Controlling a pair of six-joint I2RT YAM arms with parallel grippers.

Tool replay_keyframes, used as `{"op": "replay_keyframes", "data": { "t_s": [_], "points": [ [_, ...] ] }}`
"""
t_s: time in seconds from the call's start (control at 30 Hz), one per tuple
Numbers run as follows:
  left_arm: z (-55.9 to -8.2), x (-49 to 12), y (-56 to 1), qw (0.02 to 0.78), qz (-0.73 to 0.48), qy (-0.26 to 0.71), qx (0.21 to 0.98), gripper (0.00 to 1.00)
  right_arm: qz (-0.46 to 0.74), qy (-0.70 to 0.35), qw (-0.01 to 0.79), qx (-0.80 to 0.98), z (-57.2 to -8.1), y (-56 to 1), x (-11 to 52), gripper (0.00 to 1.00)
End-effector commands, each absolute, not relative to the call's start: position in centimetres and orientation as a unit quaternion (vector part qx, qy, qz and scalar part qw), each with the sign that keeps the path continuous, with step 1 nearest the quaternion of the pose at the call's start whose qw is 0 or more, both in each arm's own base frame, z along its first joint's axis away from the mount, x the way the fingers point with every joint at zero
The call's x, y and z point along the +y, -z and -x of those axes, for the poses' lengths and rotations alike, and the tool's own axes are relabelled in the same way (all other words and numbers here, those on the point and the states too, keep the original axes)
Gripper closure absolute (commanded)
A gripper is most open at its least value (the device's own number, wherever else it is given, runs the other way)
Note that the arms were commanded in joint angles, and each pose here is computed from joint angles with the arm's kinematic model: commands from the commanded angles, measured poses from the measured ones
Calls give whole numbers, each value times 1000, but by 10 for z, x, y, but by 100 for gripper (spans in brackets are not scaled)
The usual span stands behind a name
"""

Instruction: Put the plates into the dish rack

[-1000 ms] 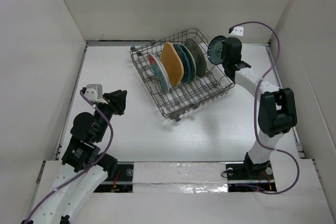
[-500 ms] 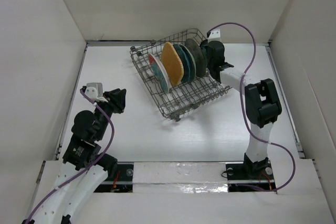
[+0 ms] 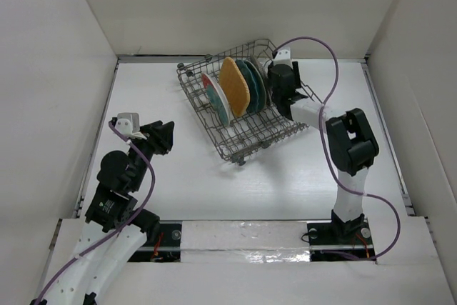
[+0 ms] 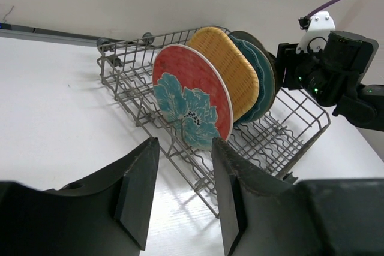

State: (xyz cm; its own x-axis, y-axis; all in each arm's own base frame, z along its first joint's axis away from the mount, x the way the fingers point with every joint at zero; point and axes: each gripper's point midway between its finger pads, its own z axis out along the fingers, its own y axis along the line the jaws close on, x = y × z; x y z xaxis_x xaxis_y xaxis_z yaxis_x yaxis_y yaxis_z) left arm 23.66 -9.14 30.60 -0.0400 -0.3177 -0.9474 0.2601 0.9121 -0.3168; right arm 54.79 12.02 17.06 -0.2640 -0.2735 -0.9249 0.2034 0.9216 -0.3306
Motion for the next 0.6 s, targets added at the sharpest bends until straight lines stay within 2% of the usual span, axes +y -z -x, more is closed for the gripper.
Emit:
{"op": "replay_keyframes", "data": {
  "t_s": [0.0, 0.13, 0.2, 0.27, 0.3, 0.33, 0.37, 0.4, 0.57],
  "points": [
    [-229, -92, -336, 716, 23, 235, 658, 62, -43, 178, 638, 748, -541, -214, 114, 38],
    [-221, -95, -348, 722, 15, 253, 644, 60, -85, 127, 642, 751, -518, -249, 108, 26],
    [-216, -97, -358, 726, 9, 265, 634, 60, -100, 80, 651, 748, -490, -283, 105, 16],
    [-210, -99, -368, 732, 5, 278, 622, 60, -116, 41, 638, 760, -457, -279, 105, 11],
    [-207, -98, -373, 735, 5, 282, 617, 60, -130, -3, 665, 736, -430, -319, 99, 4],
    [-206, -98, -375, 736, 7, 286, 614, 60, -136, -34, 672, 727, -412, -328, 102, 0],
    [-202, -98, -379, 738, 6, 291, 609, 60, -131, -48, 666, 733, -392, -318, 103, 0],
    [-200, -97, -382, 740, 5, 292, 606, 60, -145, -80, 688, 707, -361, -349, 91, 0],
    [-189, -96, -397, 749, 1, 307, 587, 60, -165, -148, 699, 680, -283, -369, 67, 0]
  ]
}}
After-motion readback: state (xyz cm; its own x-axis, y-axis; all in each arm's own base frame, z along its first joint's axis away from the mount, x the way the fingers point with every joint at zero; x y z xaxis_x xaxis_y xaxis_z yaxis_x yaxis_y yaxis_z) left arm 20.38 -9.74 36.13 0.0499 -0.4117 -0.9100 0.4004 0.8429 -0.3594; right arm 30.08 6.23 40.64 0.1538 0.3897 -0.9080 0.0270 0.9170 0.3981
